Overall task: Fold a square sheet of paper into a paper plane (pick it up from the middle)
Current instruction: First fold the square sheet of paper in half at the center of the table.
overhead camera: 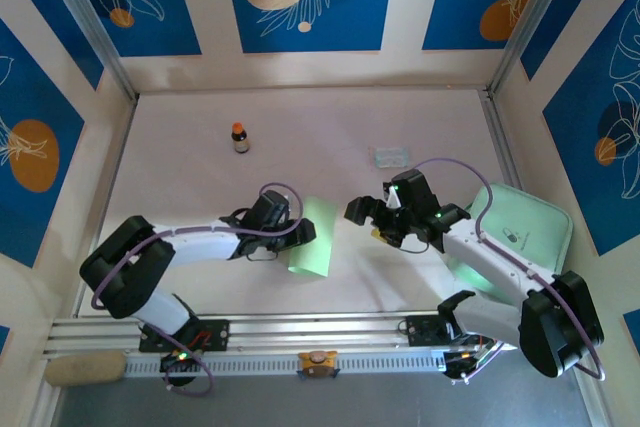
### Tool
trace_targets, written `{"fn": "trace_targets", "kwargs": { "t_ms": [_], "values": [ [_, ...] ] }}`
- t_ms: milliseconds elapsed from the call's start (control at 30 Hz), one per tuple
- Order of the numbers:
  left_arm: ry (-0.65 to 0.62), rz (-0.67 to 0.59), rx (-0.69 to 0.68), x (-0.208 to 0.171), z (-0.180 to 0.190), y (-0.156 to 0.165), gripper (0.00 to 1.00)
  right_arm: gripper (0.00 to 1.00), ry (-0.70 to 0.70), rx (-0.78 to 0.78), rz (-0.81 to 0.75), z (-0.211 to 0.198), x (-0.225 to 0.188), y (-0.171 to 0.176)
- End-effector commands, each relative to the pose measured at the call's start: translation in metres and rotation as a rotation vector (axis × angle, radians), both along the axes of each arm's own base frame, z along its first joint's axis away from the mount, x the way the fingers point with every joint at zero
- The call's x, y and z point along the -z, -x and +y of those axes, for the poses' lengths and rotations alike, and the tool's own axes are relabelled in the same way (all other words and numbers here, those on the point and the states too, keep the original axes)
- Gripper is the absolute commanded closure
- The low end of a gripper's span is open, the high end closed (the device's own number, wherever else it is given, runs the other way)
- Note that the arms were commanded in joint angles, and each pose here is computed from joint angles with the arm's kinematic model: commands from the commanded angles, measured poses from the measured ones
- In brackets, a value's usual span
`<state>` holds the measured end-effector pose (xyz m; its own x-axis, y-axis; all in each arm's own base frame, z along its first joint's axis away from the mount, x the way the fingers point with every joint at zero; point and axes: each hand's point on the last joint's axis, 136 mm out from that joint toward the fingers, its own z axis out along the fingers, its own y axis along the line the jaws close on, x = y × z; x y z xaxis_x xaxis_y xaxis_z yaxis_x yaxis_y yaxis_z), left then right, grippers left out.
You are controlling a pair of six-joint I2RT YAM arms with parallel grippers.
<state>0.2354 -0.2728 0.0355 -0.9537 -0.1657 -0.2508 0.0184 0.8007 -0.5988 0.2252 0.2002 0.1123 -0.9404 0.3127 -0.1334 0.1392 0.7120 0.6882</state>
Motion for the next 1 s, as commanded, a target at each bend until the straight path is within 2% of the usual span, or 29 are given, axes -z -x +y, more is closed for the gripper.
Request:
{"fn": "trace_targets", "kwargs": {
  "t_ms": [0,167,267,467,733,967],
  "values": [
    [-0.086,0.054,0.055,0.012,0.01,0.014,0.36,0.03,-0.01,-0.003,0.0,0.003,-0.007,0.003],
    [-0.122,0.046,0.063,0.01,0.013,0.011,0.42,0.03,-0.01,-0.007,-0.002,0.004,-0.008,0.003],
    [-0.117,0.046,0.069,0.008,0.011,0.009,0.49,0.03,-0.013,-0.008,-0.002,0.004,-0.008,0.003],
    [0.017,0.061,0.074,-0.006,-0.012,0.008,0.63,0.03,-0.006,-0.004,0.005,0.003,-0.006,0.005],
    [0.183,0.101,-0.003,-0.017,-0.036,0.007,0.63,0.03,0.006,0.009,-0.003,-0.004,-0.008,0.008],
    [0.19,0.113,-0.041,-0.01,-0.055,0.012,0.62,0.03,0.001,0.019,0.002,-0.009,-0.008,0.011]
  ]
}}
